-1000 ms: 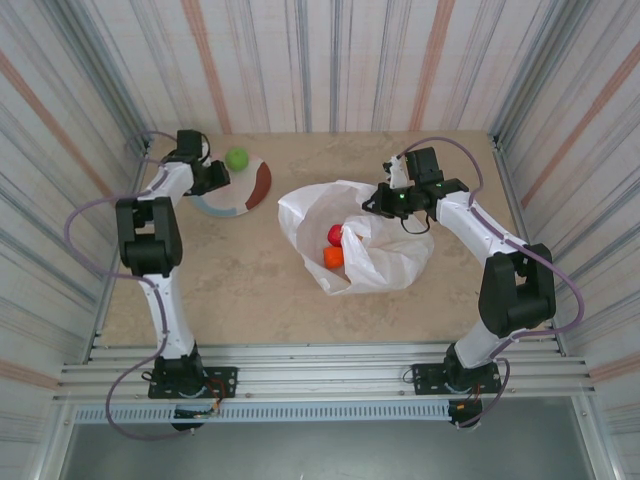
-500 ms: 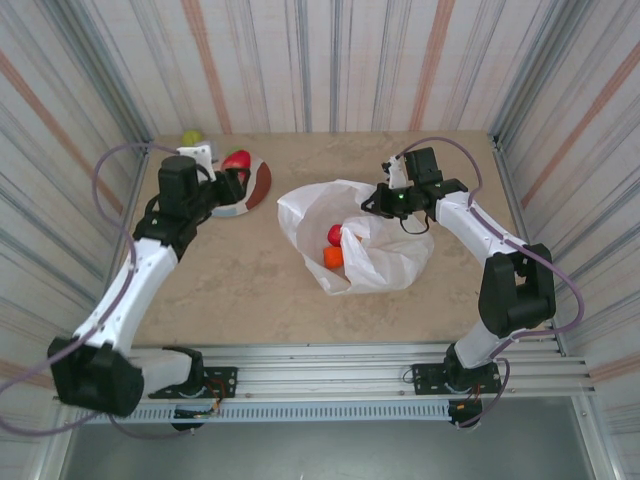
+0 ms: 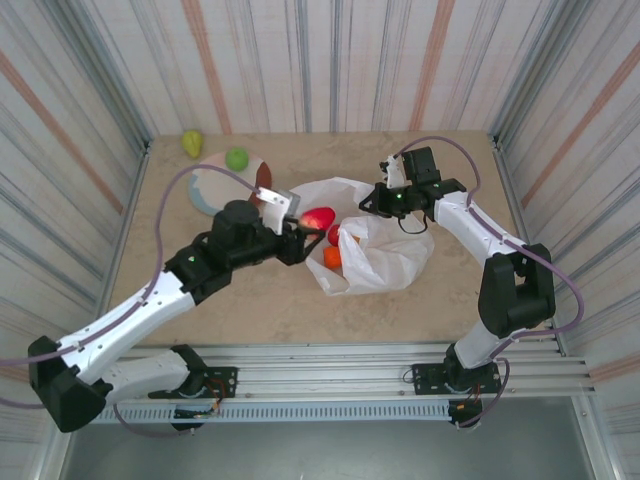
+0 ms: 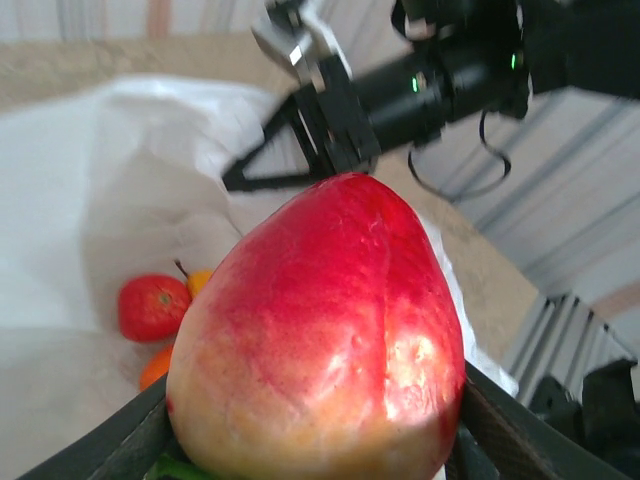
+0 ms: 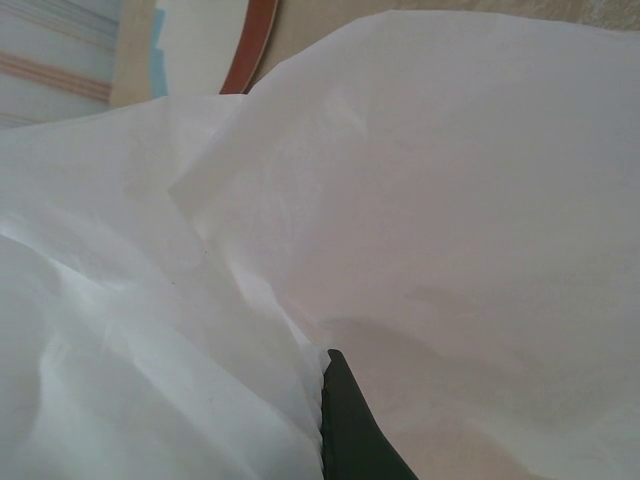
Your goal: Place the fruits into the plastic bag
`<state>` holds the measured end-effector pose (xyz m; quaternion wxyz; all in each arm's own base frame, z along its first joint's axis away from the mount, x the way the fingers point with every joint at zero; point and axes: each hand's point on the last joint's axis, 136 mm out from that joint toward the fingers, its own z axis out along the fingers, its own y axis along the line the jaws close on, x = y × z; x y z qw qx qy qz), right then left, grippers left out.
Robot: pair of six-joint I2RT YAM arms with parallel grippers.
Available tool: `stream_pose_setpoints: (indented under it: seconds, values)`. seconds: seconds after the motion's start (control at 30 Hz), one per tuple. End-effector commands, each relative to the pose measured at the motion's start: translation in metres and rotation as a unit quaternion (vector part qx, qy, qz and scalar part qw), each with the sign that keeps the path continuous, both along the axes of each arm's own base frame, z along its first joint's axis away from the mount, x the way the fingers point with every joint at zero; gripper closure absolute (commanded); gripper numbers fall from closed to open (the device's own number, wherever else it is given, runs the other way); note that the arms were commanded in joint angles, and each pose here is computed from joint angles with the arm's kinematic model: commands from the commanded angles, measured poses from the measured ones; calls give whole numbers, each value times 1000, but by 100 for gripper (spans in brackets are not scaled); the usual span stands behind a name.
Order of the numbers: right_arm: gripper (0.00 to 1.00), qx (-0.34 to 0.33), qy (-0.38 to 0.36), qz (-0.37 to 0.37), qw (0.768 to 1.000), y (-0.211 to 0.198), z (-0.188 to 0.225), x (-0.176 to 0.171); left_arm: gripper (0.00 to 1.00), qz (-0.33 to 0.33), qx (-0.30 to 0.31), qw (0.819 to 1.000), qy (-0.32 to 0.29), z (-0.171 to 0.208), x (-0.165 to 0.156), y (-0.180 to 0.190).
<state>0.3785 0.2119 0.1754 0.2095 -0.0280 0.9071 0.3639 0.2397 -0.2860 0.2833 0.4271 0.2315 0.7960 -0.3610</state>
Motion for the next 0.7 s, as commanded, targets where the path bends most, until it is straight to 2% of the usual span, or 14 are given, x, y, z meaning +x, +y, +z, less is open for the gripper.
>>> stream_pose_setpoints:
  seconds: [0.0, 0.17, 0.67]
  values:
    - [100, 3, -18, -9, 1000, -1, 19, 2, 50, 20, 24, 999, 29, -28, 3, 0]
    - [100, 4, -17, -10, 1000, 0, 20, 2, 47, 51, 54, 995, 71, -63, 16, -2]
    - [100, 4, -17, -8, 1000, 1, 20, 2, 40, 11, 80, 989, 124, -128, 55, -84]
